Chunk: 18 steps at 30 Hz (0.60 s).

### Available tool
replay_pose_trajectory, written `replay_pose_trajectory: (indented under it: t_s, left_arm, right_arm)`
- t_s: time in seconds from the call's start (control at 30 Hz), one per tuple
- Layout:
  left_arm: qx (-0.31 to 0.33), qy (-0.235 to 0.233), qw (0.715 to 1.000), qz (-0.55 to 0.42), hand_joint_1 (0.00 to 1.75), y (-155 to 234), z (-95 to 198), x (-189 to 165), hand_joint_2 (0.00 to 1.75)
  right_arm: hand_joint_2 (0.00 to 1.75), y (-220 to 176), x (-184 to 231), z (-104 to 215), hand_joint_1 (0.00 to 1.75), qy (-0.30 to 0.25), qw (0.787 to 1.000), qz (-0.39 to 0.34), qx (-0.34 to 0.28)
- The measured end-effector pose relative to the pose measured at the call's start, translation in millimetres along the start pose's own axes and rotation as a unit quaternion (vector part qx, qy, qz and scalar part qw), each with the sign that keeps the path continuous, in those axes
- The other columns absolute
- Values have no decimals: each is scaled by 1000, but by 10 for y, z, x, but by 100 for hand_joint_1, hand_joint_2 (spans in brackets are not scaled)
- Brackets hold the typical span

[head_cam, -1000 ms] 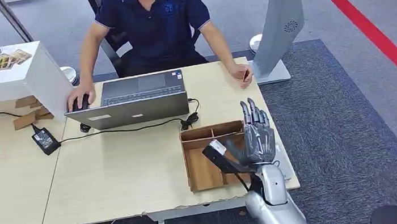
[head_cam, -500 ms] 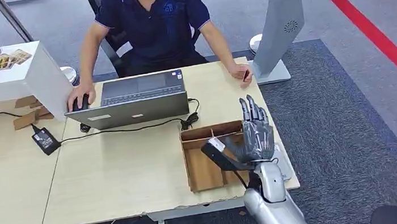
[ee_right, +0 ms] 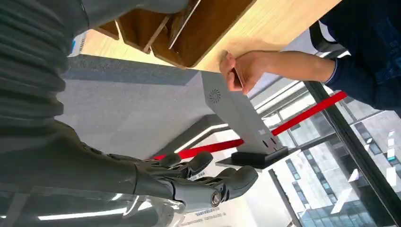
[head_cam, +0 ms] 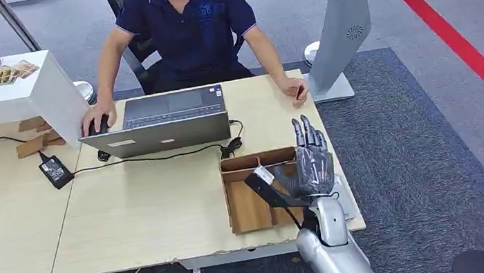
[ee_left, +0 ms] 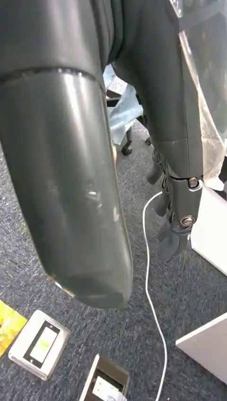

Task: Pass the card to the sensor for recognition and then transmit it.

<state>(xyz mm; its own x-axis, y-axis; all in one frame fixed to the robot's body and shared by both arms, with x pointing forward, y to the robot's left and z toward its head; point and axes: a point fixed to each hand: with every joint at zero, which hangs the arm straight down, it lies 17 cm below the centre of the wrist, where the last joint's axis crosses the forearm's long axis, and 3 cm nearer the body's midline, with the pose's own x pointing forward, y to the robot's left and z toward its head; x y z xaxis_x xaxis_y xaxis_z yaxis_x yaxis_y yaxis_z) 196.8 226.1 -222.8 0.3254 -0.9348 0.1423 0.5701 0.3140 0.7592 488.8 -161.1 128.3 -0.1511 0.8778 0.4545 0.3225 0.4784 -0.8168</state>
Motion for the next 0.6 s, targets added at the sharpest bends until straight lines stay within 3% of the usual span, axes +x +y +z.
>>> replay_pose_trajectory:
  t_s: [0.6]
  left_arm:
    - [-1, -1, 1000, 0, 0, -4, 0, 9, 0]
  right_arm:
    - [175, -37, -128, -49, 0, 21, 1000, 21, -1]
